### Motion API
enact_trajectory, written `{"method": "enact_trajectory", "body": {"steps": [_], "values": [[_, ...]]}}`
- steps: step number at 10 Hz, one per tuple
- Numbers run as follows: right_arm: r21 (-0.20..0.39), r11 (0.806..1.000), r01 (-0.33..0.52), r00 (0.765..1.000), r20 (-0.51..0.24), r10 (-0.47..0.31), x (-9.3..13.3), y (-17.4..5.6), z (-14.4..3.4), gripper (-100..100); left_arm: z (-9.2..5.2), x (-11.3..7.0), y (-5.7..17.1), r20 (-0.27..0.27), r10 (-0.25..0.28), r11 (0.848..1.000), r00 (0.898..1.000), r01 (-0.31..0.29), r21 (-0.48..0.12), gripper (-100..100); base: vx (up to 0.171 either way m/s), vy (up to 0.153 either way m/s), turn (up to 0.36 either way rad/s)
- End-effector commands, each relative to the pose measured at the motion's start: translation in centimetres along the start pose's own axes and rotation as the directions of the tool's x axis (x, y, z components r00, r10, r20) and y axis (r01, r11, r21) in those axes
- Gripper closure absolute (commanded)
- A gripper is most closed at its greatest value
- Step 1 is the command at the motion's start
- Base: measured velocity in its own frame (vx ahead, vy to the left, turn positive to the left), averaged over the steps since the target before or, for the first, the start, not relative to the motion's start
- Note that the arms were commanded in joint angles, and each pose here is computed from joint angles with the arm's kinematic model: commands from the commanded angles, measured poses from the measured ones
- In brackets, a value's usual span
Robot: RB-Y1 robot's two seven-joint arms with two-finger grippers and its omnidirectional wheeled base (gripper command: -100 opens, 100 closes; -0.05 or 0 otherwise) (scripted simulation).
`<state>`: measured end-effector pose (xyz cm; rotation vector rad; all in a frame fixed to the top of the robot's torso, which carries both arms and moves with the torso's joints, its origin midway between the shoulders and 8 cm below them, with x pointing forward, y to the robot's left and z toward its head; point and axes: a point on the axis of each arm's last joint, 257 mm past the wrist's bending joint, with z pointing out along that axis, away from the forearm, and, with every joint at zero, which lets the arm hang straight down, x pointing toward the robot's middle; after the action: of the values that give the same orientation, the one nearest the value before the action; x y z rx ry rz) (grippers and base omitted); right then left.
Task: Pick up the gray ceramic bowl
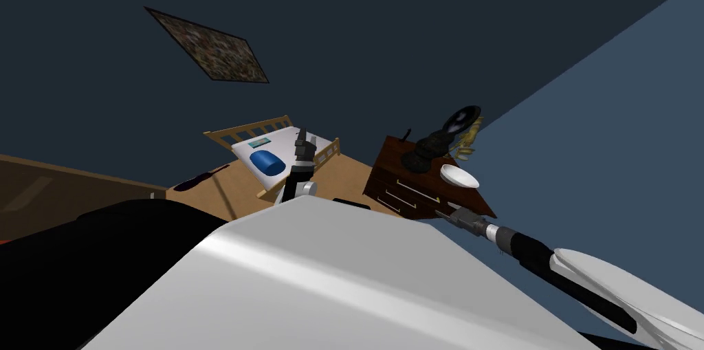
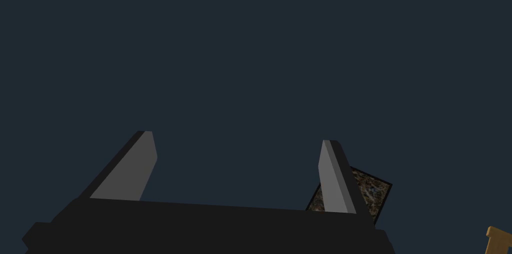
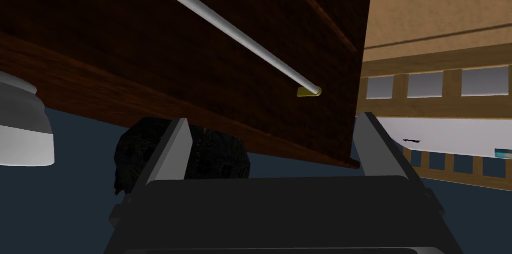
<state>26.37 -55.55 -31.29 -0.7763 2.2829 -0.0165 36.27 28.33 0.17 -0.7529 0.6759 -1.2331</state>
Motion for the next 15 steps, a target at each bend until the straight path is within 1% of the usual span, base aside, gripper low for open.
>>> {"method": "enact_trajectory", "body": {"steps": [1,2,3,4,5,6,8,9,10,11,13,15], "values": [[0.019,0.999,0.034,0.997,-0.072,-0.033,1.7,-2.1,-1.5,-100,0.0,0.0,0.0,0.0,0.0,1.0,1.0,0.0,0.0,0,0.024,0.014,0.123],[0.018,0.999,0.044,0.996,-0.077,-0.042,1.5,-2.4,-1.6,-100,0.0,0.0,0.0,0.0,0.0,1.0,1.0,0.0,0.0,0,0.02,0.011,0.075],[0.031,0.997,0.072,0.989,-0.135,-0.067,2.7,-4.1,-2.9,-100,0.0,0.0,0.0,0.0,0.0,1.0,1.0,0.0,0.0,0,0.022,0.013,0.136],[0.032,0.996,0.077,0.988,-0.139,-0.072,2.7,-4.3,-3.0,-100,0.0,0.0,0.0,0.0,0.0,1.0,1.0,0.0,0.0,0,0.021,0.006,0.077],[0.043,0.993,0.109,0.976,-0.196,-0.099,3.5,-6.1,-4.4,-100,0.0,0.0,0.0,0.0,0.0,1.0,1.0,0.0,0.0,0,0.029,0.005,0.146],[0.044,0.993,0.108,0.976,-0.197,-0.098,3.6,-6.1,-4.4,-100,0.0,0.0,0.0,0.0,0.0,1.0,1.0,0.0,0.0,0,0.024,-0.004,0.077],[0.065,0.986,0.152,0.948,-0.293,-0.127,5.2,-9.2,-7.0,-100,0.0,0.0,0.0,0.0,0.0,1.0,1.0,0.0,0.0,0,0.033,-0.012,0.156],[0.064,0.985,0.162,0.945,-0.298,-0.136,4.9,-9.5,-7.2,-100,0.0,0.0,0.0,0.0,0.0,1.0,1.0,0.0,0.0,0,0.033,-0.022,0.083],[0.071,0.98,0.184,0.928,-0.341,-0.15,5.4,-11.0,-8.5,-100,0.0,0.0,0.0,0.0,0.0,1.0,1.0,0.0,0.0,0,0.031,-0.015,0.127],[0.071,0.98,0.184,0.928,-0.341,-0.15,5.4,-11.0,-8.5,-100,0.0,0.0,0.0,0.0,0.0,1.0,1.0,0.0,0.0,0,0.029,-0.022,0.076],[0.077,0.974,0.214,0.895,-0.414,-0.164,6.3,-13.1,-10.7,-100,0.0,0.0,0.0,0.0,0.0,1.0,1.0,0.0,0.0,0,0.049,-0.04,0.147],[0.068,0.972,0.224,0.866,-0.471,-0.167,7.4,-14.0,-12.4,-100,0.0,0.0,0.0,0.0,0.0,1.0,1.0,0.0,0.0,0,0.066,-0.084,0.174]]}}
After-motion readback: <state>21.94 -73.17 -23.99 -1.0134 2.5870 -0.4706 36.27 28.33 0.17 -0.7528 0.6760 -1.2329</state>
